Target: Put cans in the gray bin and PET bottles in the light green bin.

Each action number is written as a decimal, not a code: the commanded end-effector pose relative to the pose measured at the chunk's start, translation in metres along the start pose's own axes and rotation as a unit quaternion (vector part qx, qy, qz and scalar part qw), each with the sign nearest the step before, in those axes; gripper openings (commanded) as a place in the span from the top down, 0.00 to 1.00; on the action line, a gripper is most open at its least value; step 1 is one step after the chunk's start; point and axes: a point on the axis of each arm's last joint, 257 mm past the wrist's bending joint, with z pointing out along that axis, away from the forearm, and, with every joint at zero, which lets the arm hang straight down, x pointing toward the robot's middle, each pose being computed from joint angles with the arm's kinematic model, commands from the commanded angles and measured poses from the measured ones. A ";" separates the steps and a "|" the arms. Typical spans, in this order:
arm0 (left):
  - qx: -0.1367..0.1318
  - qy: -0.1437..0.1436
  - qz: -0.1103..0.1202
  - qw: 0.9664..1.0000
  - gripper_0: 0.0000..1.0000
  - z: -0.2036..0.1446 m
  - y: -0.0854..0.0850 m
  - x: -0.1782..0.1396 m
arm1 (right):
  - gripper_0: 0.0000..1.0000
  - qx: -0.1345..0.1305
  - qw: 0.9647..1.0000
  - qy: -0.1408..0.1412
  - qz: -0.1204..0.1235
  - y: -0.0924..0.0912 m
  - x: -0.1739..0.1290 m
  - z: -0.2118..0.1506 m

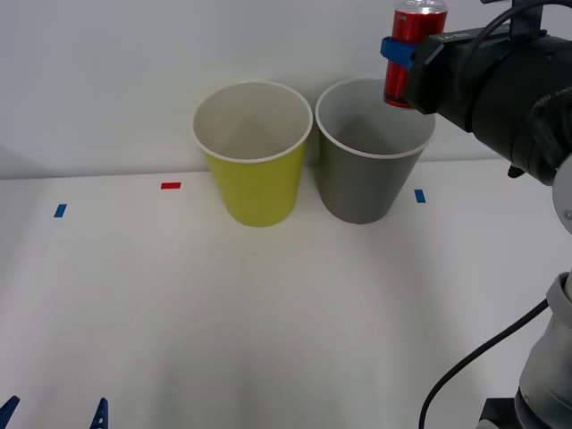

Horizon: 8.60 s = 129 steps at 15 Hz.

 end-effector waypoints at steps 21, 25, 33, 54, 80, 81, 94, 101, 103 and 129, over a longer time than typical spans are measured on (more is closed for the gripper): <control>0.000 0.000 0.000 1.000 0.00 0.000 0.000 0.000 | 0.97 0.041 0.996 -0.076 -0.034 -0.064 0.014 0.093; 0.000 0.000 0.000 1.000 0.00 0.000 0.000 0.000 | 0.42 0.043 0.996 -0.074 -0.032 -0.067 0.015 0.092; 0.000 0.000 0.000 1.000 0.00 0.000 0.000 0.000 | 0.00 0.027 0.997 -0.072 -0.025 -0.049 0.019 0.096; 0.000 0.000 0.000 1.000 0.00 0.000 0.000 0.000 | 0.00 0.009 0.999 0.019 0.038 -0.012 0.073 -0.074; 0.000 0.000 0.000 1.000 0.00 0.000 0.000 0.000 | 0.00 0.159 0.987 -0.025 0.021 -0.077 0.222 -0.176; 0.000 0.000 0.000 1.000 0.00 0.000 0.000 0.000 | 0.00 0.161 0.986 -0.027 0.020 -0.078 0.221 -0.177; 0.000 0.000 0.000 1.000 0.00 0.000 0.000 0.000 | 0.00 0.174 0.984 -0.028 0.000 -0.051 0.272 -0.255; 0.000 0.000 0.000 1.000 0.00 0.000 0.000 0.000 | 0.00 0.179 0.983 -0.012 0.027 -0.034 0.303 -0.282; 0.000 0.000 0.000 1.000 0.00 0.000 0.000 0.000 | 0.00 0.174 0.984 -0.010 0.035 -0.027 0.303 -0.291; 0.000 0.000 0.000 1.000 0.00 0.000 0.000 0.000 | 0.00 0.181 0.983 -0.020 0.004 -0.024 0.352 -0.310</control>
